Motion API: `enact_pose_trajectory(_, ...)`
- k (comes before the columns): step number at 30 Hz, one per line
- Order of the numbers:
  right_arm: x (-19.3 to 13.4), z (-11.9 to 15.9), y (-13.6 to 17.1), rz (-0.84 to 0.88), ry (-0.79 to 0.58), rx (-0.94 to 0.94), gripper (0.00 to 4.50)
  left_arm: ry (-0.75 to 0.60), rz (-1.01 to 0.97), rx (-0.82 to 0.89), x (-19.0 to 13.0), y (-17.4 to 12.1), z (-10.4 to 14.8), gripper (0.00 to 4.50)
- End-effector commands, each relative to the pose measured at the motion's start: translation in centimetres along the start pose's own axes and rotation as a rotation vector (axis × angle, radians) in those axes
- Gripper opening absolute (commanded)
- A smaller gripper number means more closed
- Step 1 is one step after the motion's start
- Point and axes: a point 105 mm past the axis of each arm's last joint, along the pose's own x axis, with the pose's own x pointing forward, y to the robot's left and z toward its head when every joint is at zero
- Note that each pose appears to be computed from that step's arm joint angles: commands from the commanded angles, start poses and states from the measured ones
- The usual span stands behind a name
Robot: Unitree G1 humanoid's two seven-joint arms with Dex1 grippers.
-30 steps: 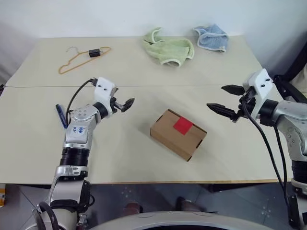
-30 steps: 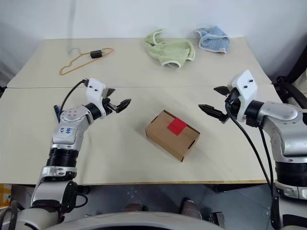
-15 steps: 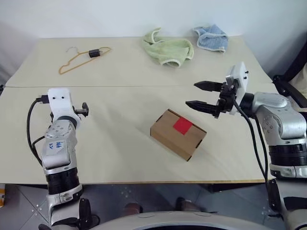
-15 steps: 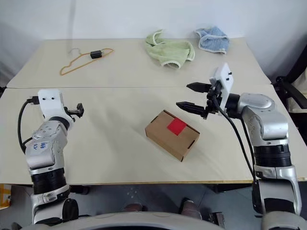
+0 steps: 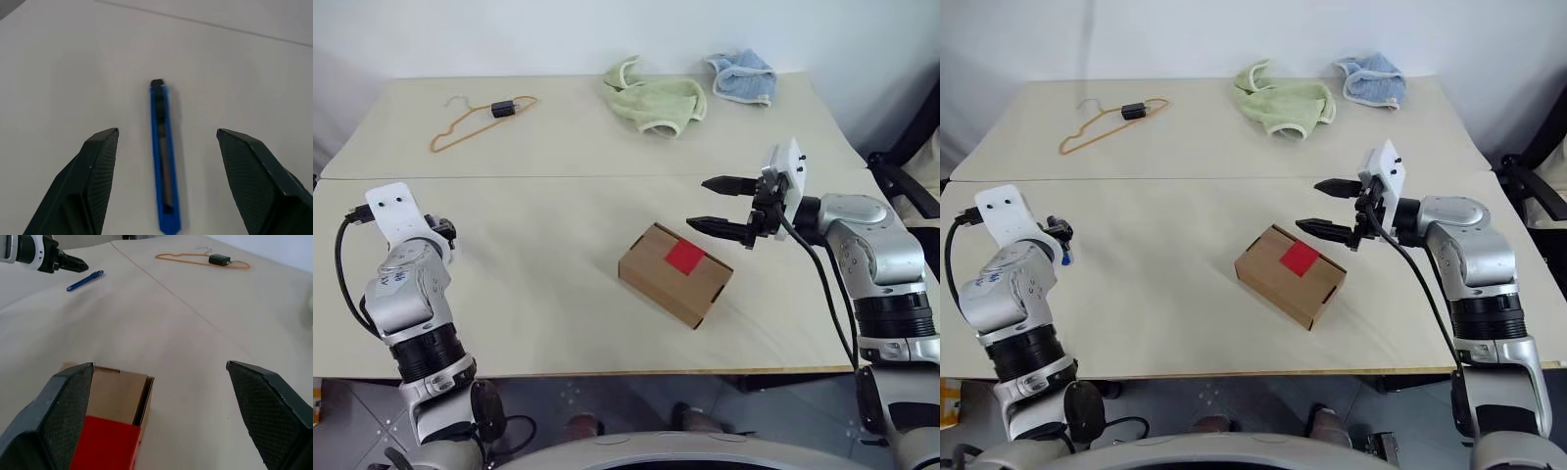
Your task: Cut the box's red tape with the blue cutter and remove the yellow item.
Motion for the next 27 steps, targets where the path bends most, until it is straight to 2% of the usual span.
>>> enact_pose_trajectory(1,-0.3,1.8,0.3,0.005,-0.051,-0.042,4.5,0.011,0.013,0.003,0.1,0.4,0.4,3.37)
enact_pose_trajectory(5,-0.6,2.5,0.7,0.024,-0.09,-0.027,4.5,0.065,-0.021,0.016,0.6,-0.2,-0.8,3.37)
enact_pose_trajectory(20,-0.6,3.1,1.2,0.06,-0.079,-0.053,4.5,0.175,-0.006,-0.018,1.1,0.5,-3.2,3.37)
enact_pose_trajectory(23,-0.7,3.3,1.2,0.065,-0.076,-0.062,4.5,0.182,0.005,-0.042,1.1,0.9,-3.4,2.83)
enact_pose_trajectory(25,-0.7,3.4,1.2,0.07,-0.074,-0.068,4.5,0.19,0.001,-0.054,1.1,0.9,-3.6,2.26)
enact_pose_trajectory(27,-0.7,3.6,1.3,0.074,-0.075,-0.072,4.5,0.198,-0.002,-0.063,1.1,1.0,-3.7,2.26)
